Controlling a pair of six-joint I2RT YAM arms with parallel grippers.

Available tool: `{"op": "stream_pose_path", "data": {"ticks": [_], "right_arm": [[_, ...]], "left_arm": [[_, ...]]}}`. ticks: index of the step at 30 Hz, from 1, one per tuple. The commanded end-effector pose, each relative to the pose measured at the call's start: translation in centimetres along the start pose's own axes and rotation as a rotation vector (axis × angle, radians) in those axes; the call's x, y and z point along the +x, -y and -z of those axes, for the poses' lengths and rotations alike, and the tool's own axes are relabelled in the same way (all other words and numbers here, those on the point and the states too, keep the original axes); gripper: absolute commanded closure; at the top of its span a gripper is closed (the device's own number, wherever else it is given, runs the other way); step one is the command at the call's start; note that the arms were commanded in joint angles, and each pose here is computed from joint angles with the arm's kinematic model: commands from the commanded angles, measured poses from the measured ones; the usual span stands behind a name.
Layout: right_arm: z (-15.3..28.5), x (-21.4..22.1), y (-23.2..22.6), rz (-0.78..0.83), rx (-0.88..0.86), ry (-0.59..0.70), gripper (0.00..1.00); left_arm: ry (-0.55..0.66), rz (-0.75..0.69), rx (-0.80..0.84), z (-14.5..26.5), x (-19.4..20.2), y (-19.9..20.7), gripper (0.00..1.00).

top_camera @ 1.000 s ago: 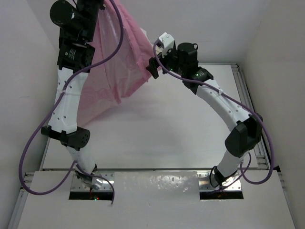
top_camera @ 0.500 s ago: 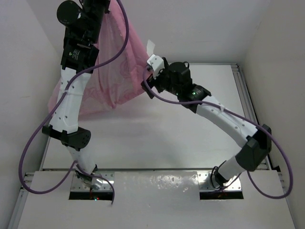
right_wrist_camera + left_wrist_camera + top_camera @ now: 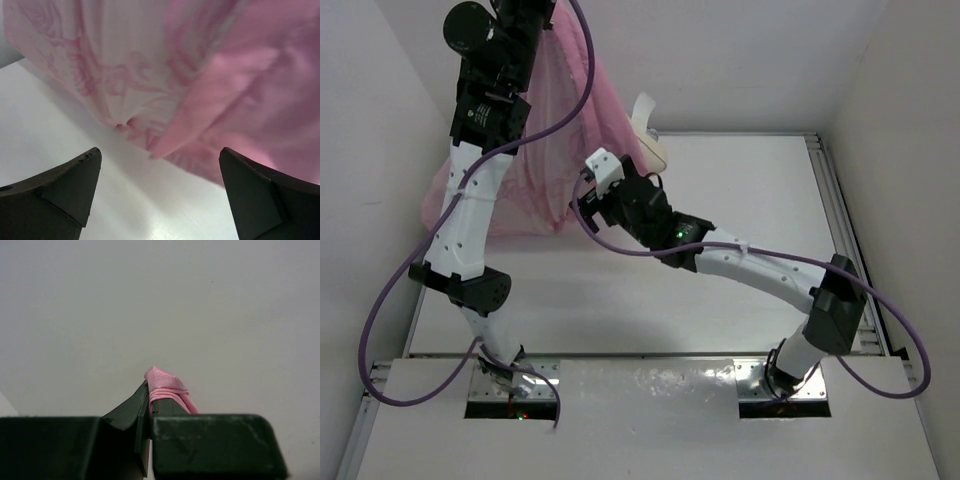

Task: Put the pillow into the pillowcase

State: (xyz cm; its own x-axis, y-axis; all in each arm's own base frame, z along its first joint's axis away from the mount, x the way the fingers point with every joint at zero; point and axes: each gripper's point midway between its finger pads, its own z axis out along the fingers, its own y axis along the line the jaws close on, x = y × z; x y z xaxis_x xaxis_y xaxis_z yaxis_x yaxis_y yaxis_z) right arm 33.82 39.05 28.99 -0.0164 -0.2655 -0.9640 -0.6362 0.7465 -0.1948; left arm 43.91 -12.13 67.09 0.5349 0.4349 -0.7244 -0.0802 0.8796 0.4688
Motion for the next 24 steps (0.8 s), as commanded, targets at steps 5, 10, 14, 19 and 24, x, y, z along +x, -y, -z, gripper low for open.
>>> {"op": "stream_pose_path", "data": {"ticks": [5,10,14,19,24], "right_arm": [[1.4,-3.7,0.8,-0.118,0.167,0.117,0.01],[-0.6,-1.1,5.9,-0.102,0.42,0.048,0.01],[-2.1,0.2,6.8,-0.106,0.418,0.027,0.03],[-4.1,1.4,7.7,-0.148,0.348,0.021,0.38],[-0.9,-2.5,15.5,-0.145,0.557,0.14,1.0]], "left_arm": [[0.133,0.02,-0.111,2.1,-5.8,-4.5,1.0],[0.137,0.026,-0.11,2.2,-6.0,-4.6,1.0],[0.145,0.028,-0.115,2.4,-6.3,-4.8,1.0],[0.14,0.028,-0.119,2.5,-6.4,-5.0,1.0],[0.107,-0.01,-0.143,2.7,-5.4,-5.8,1.0]]}}
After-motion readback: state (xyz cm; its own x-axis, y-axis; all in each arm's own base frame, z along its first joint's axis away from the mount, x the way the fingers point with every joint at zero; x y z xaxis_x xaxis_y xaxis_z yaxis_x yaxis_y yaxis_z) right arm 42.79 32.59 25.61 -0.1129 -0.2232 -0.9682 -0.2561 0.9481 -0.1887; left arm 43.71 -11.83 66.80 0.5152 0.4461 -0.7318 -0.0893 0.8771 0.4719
